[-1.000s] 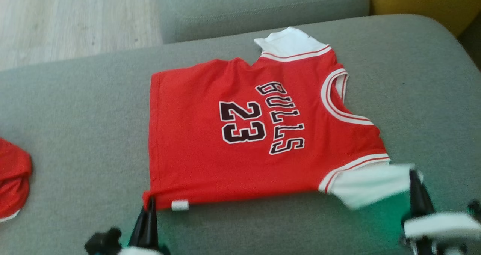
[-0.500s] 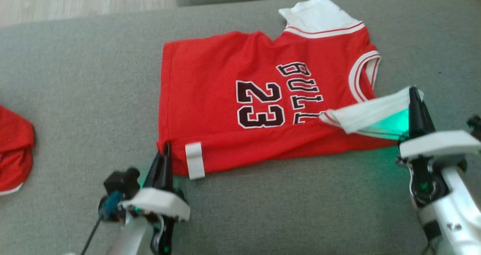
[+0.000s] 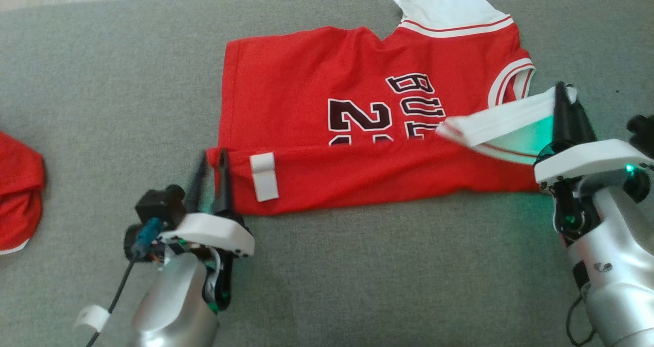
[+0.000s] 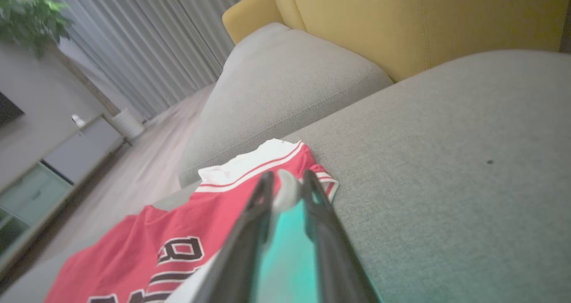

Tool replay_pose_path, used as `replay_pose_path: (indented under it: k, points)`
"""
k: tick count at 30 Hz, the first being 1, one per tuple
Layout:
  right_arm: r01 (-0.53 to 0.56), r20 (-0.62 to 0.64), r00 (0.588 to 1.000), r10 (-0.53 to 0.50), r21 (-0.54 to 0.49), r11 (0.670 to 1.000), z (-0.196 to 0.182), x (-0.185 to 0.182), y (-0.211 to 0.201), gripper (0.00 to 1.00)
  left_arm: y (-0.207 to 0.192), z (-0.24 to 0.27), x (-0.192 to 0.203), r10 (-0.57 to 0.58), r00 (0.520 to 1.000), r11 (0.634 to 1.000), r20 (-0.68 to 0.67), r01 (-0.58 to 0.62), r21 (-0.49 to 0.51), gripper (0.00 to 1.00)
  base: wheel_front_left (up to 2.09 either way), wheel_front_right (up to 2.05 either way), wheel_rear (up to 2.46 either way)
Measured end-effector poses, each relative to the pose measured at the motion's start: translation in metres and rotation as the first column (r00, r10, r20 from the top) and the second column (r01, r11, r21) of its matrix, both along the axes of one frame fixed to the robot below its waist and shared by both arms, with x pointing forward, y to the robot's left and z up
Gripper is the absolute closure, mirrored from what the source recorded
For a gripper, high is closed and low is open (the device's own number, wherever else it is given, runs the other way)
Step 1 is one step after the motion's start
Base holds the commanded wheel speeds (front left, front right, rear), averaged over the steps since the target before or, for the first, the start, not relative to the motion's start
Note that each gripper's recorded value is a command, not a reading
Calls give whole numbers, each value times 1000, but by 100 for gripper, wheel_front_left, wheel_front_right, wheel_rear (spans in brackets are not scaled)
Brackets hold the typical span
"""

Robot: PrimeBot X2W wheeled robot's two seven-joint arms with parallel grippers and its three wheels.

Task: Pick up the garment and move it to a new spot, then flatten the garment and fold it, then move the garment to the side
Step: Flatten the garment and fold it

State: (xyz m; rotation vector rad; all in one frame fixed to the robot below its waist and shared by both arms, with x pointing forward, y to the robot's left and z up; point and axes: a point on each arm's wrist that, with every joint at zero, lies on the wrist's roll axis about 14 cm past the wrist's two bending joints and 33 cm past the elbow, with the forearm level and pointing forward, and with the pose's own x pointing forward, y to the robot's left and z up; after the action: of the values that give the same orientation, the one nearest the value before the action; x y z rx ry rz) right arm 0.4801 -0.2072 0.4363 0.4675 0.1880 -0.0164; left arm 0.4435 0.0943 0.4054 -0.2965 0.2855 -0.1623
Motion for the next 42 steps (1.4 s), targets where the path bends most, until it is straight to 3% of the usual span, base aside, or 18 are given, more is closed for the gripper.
replay_pose_path:
  k: [8, 13, 23, 30, 42]
  points:
    - [-40, 123, 989, 76, -275, 961, 38, 2, -4, 0, 16, 31, 2, 50, 992, 998, 116, -55, 42, 0, 0, 0, 0]
    - [-95, 79, 988, 132, -363, 927, 19, -32, 15, 0, 24, 11, -34, 64, 996, 995, 58, -68, 67, 0, 0, 0, 0]
    - [-135, -2, 989, 146, -393, 909, -7, -90, 27, 0, 31, 10, -77, 66, 996, 993, 55, -71, 96, 0, 0, 0, 0]
    - [-143, -53, 990, 133, -371, 918, -23, -124, 29, 0, 34, -2, -114, 80, 997, 993, 9, -81, 82, 0, 0, 0, 0]
    - [-145, -75, 989, 127, -355, 923, -31, -123, 30, 0, 26, -3, -103, 45, 999, 997, 5, -45, 55, 0, 0, 0, 0]
